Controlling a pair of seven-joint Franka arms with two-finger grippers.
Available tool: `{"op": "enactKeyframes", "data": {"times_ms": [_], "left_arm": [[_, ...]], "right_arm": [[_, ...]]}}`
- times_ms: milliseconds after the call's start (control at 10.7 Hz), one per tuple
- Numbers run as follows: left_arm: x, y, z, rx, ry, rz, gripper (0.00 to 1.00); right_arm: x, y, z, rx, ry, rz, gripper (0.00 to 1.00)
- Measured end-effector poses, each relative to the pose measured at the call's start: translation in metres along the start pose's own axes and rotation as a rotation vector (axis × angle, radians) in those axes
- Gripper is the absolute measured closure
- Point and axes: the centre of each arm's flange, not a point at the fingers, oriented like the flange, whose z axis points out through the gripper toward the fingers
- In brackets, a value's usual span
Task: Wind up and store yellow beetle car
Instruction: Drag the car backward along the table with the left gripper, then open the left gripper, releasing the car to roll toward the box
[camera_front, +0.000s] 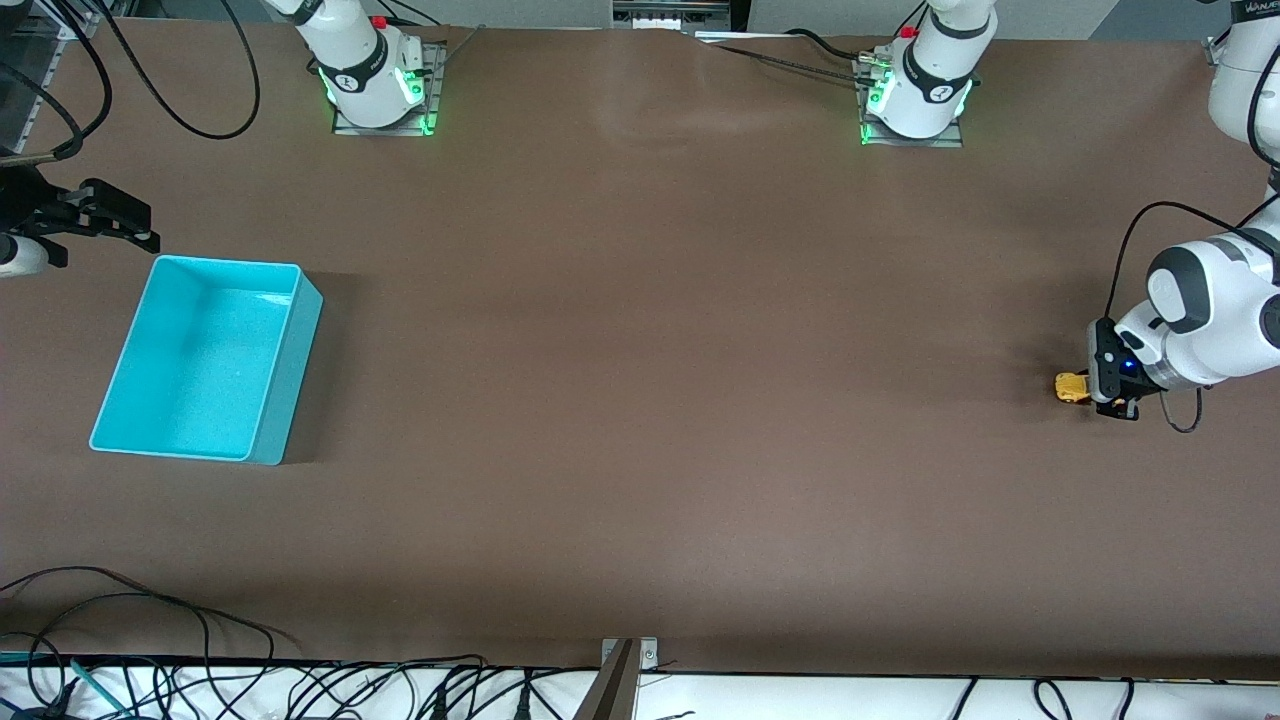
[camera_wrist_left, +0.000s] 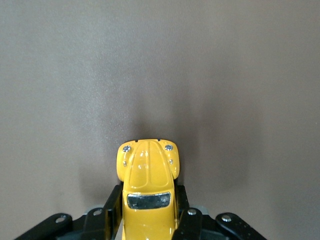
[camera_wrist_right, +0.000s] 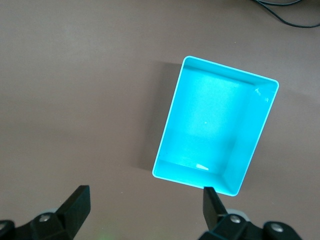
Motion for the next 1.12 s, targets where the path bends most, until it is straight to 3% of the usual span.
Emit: {"op": "enactKeyframes", "data": {"times_ms": [466, 560, 653, 933, 1026, 1119], "left_arm": [[-0.007, 0.002, 0.0, 0.003, 0.0, -0.006, 0.55], [-0.009, 0.004, 0.003, -0.003, 0.002, -0.009, 0.48], [-0.013, 0.004, 0.001, -0.009, 0.004, -0.015, 0.48], [-0.026, -0.007, -0.03, -0.101, 0.03, -0.021, 0.13], [-0.028, -0.016, -0.05, -0.099, 0.027, -0.019, 0.02], [-0.03, -0.021, -0.068, -0.095, 0.021, -0.019, 0.0]], "right_arm": [[0.0, 0.0, 0.001, 0.0, -0.001, 0.0, 0.0], [0.0, 0.0, 0.001, 0.0, -0.001, 0.0, 0.0], [0.0, 0.0, 0.001, 0.0, -0.001, 0.0, 0.0], [0.0, 0.001, 0.001, 0.0, -0.001, 0.001, 0.0], [0.0, 0.001, 0.001, 0.0, -0.001, 0.001, 0.0], [0.0, 0.001, 0.001, 0.0, -0.001, 0.001, 0.0]]}}
